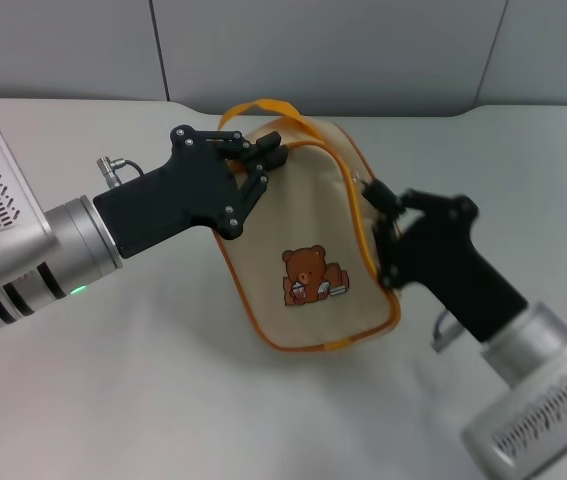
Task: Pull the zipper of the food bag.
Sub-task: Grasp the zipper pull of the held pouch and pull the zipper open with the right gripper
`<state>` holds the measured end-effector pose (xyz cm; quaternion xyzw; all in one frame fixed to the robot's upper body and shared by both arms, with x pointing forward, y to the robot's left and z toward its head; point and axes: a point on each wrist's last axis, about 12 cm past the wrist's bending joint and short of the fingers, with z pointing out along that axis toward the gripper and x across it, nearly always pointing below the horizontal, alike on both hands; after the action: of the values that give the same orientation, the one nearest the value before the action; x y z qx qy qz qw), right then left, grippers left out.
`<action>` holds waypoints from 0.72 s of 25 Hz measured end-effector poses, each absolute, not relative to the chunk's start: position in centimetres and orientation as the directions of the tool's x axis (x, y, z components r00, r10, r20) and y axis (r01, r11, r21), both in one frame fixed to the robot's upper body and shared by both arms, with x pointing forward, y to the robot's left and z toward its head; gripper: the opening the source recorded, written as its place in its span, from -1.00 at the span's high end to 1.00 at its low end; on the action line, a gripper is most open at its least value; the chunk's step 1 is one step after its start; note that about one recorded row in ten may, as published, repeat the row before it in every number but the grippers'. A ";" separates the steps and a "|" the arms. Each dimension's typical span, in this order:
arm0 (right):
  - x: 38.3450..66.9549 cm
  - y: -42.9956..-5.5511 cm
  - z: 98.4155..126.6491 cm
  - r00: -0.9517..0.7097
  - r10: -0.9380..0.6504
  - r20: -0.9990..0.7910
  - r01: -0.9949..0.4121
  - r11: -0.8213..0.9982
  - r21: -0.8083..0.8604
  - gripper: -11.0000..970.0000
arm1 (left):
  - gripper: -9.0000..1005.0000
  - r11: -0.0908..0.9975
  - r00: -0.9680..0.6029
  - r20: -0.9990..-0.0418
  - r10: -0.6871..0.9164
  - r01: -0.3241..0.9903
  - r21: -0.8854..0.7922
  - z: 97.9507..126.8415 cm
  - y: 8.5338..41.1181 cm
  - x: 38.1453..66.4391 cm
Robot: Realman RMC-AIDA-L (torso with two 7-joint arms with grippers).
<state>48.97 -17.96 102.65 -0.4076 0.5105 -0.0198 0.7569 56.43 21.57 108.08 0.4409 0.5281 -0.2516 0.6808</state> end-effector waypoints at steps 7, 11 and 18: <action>45.1 -20.0 100.6 0.394 -0.468 -0.791 -0.384 0.698 -0.604 0.98 | 0.73 0.491 0.318 -0.940 0.125 0.803 0.338 108.1 21.7 56.5; 42.2 -21.0 99.2 0.327 -0.487 -0.810 -0.402 0.704 -0.585 0.98 | 0.72 0.493 0.320 -0.939 0.126 0.801 0.339 108.2 21.7 56.6; 40.5 -21.8 98.8 0.299 -0.488 -0.820 -0.384 0.725 -0.572 0.97 | 0.70 0.494 0.316 -0.940 0.128 0.802 0.337 108.1 21.8 56.4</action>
<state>40.50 -21.77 98.77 -0.3690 0.5911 -0.0364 0.7163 56.45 21.77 108.05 0.4384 0.5300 -0.2469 0.6826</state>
